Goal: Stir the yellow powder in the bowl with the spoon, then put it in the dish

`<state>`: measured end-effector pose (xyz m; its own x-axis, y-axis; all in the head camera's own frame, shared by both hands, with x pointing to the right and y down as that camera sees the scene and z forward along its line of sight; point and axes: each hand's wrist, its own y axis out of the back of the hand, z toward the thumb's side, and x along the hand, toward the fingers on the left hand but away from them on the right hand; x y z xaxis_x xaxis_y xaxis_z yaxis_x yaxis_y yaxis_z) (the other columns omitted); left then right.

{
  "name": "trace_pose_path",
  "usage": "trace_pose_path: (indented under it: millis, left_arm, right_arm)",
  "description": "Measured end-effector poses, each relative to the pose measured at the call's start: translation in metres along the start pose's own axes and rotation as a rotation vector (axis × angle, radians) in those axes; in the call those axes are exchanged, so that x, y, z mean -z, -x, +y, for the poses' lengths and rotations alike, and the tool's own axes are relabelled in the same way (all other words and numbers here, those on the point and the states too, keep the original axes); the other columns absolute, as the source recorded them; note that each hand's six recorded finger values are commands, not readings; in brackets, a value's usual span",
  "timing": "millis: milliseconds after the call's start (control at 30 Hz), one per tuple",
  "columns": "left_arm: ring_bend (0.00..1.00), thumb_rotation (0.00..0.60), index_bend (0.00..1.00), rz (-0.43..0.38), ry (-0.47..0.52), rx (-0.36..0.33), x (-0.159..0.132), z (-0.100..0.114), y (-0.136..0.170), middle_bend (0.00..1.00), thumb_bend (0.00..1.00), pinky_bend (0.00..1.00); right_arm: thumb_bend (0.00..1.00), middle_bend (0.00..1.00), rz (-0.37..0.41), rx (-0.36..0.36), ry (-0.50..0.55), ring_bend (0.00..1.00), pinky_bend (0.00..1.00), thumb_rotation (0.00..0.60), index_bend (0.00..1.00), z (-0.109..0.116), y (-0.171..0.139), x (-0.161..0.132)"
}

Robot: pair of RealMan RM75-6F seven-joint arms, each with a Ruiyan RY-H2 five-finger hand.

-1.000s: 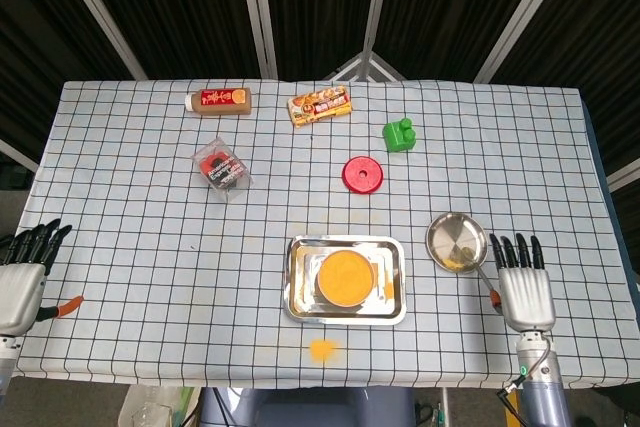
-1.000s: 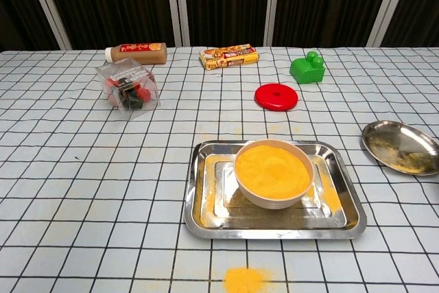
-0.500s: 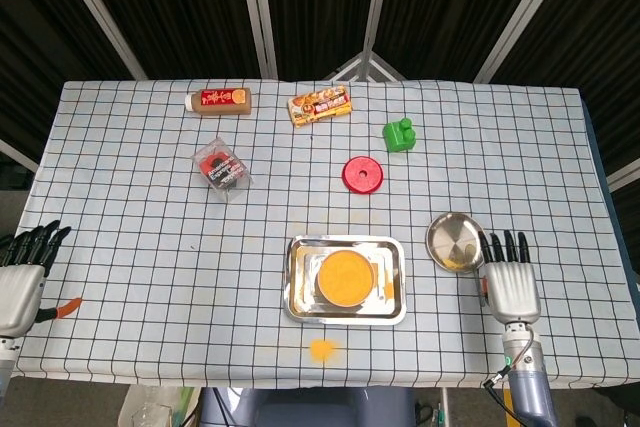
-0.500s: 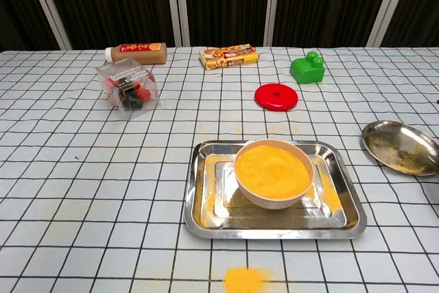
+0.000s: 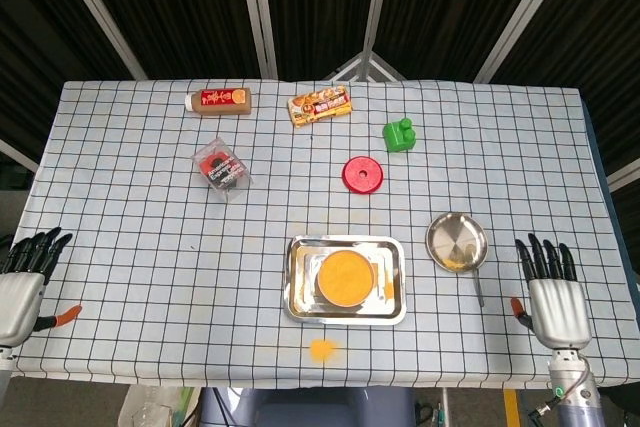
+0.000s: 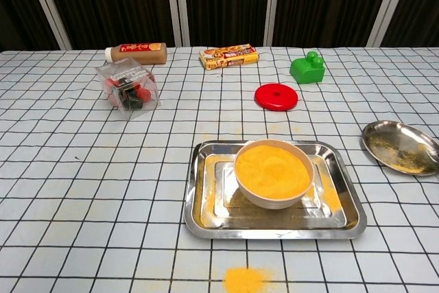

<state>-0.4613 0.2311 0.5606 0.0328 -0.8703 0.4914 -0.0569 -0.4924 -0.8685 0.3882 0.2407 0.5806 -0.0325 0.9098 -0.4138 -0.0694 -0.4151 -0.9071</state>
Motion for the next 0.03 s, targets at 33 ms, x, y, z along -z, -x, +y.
trace_pose_path:
  millis: [33]
  left_arm:
    - [0.00, 0.600, 0.00, -0.004, -0.002, 0.002, -0.0006, -0.0002, 0.0023, 0.00, 0.00, 0.00]
  right_arm:
    - [0.33, 0.00, 0.013, 0.012, 0.011, 0.00, 0.00, 0.600, 0.00, 0.0034, -0.0025, -0.0001]
